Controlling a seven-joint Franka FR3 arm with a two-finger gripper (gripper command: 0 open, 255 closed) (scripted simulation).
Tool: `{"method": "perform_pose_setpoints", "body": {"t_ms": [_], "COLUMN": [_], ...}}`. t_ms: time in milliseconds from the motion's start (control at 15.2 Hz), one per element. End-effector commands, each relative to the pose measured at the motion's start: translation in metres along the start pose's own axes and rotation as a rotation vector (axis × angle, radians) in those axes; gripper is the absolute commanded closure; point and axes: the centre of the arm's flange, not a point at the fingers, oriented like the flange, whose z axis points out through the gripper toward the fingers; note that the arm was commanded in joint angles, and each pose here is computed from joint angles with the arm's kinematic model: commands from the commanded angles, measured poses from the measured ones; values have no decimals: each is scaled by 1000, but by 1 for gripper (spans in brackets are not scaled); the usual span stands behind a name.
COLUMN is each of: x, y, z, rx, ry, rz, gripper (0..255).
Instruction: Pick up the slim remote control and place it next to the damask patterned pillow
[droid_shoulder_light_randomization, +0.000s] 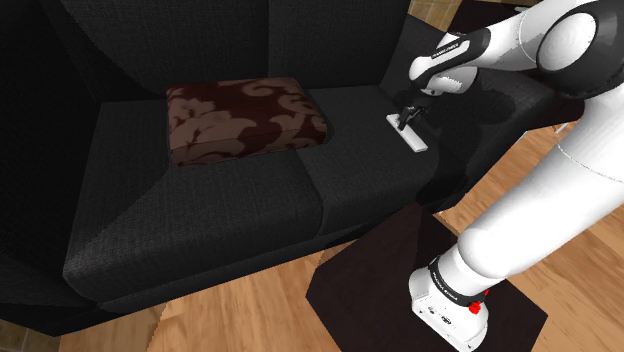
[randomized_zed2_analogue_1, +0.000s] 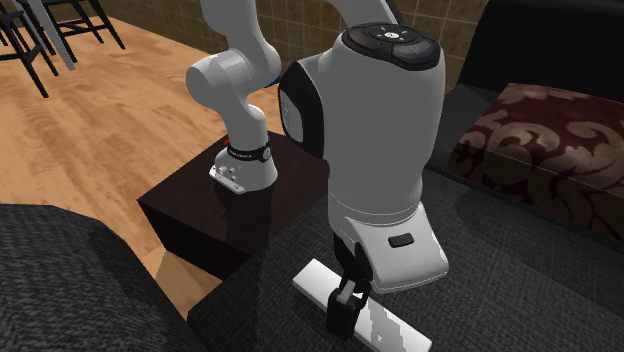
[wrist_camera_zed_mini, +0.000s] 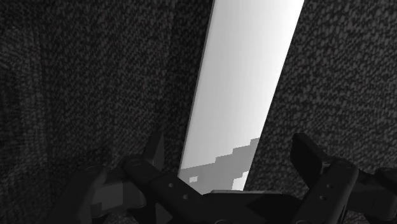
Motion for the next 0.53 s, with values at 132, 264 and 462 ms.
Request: {"method": "perform_pose_setpoints", "body": {"t_ms": [132,264,462], "x": [1,0,1], "y": [0,0,0], "z": [24,24,24], "rx": [-1,-1,-1], "ry": [1,1,1], "rz": [0,0,0], "gripper": [0,0,0]}}
